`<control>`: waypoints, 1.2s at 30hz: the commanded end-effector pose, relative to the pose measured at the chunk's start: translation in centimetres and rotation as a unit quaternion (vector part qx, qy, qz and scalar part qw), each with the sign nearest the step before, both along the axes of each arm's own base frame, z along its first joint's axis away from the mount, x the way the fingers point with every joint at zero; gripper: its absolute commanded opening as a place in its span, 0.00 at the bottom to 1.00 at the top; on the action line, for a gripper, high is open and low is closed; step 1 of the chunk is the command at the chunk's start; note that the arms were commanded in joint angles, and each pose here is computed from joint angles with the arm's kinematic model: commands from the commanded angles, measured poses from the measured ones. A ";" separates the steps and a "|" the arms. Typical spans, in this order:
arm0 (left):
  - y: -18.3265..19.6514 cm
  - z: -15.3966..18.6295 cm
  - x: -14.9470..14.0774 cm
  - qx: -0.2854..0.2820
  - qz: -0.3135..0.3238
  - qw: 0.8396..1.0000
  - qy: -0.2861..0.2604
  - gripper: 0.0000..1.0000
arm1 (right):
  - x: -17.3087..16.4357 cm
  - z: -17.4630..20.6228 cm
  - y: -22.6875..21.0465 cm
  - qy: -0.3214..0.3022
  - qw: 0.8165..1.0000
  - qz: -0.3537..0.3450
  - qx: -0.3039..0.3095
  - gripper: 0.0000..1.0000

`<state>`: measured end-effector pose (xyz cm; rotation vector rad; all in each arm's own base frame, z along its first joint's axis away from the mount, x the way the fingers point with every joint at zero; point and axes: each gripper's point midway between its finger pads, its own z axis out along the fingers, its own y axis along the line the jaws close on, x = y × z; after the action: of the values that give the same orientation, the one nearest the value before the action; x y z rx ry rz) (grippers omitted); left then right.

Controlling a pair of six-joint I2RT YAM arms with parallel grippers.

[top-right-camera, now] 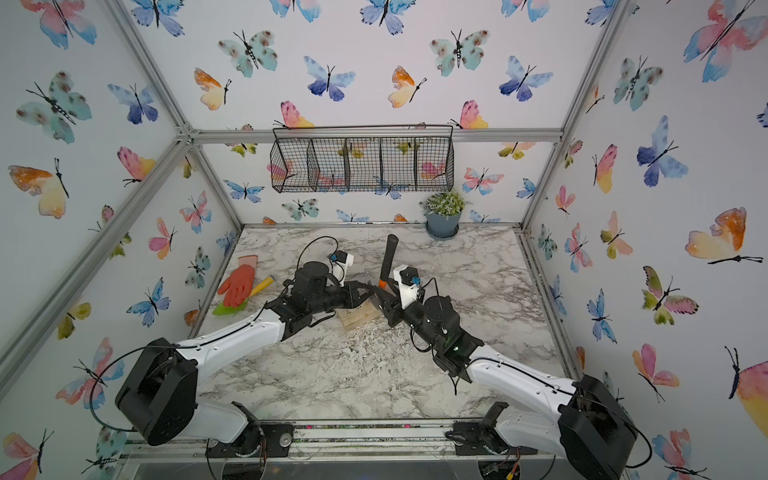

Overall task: Use a claw hammer to pull out a nail
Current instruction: Adjust the hammer.

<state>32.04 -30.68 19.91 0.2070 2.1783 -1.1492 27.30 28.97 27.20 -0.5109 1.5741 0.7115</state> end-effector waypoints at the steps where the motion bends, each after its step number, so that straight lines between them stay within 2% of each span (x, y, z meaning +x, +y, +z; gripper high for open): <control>1: 1.1 2.0 1.6 0.016 0.016 0.999 -0.044 0.00 | 0.2 0.2 -0.7 0.014 0.999 -0.022 -0.026 0.49; 5: 2.1 1.6 2.3 0.053 0.025 0.997 -0.054 0.00 | 0.6 -0.2 -1.7 0.044 0.996 -0.047 -0.057 0.58; 10: 3.5 0.8 2.9 0.081 0.032 0.995 -0.053 0.00 | 0.6 0.5 -2.4 0.075 0.991 -0.060 -0.096 0.64; 17: 5.8 -0.1 4.1 0.139 0.053 0.987 -0.067 0.00 | 0.6 4.1 -3.0 0.098 0.985 -0.053 -0.134 0.64; 23: 7.2 0.3 5.0 0.204 0.059 0.972 -0.098 0.00 | 1.0 7.7 -3.2 0.121 0.978 -0.052 -0.164 0.65; 31: 7.7 2.4 5.0 0.257 0.033 0.953 -0.156 0.00 | 2.3 9.2 -1.7 0.212 0.961 0.019 -0.176 0.65; 36: 7.1 3.3 4.1 0.266 -0.010 0.945 -0.192 0.00 | 3.5 7.4 -1.0 0.256 0.946 0.031 -0.198 0.66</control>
<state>36.37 -22.63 18.96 0.5292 2.2259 -0.4318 32.72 27.77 37.16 -0.6302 2.0904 0.5564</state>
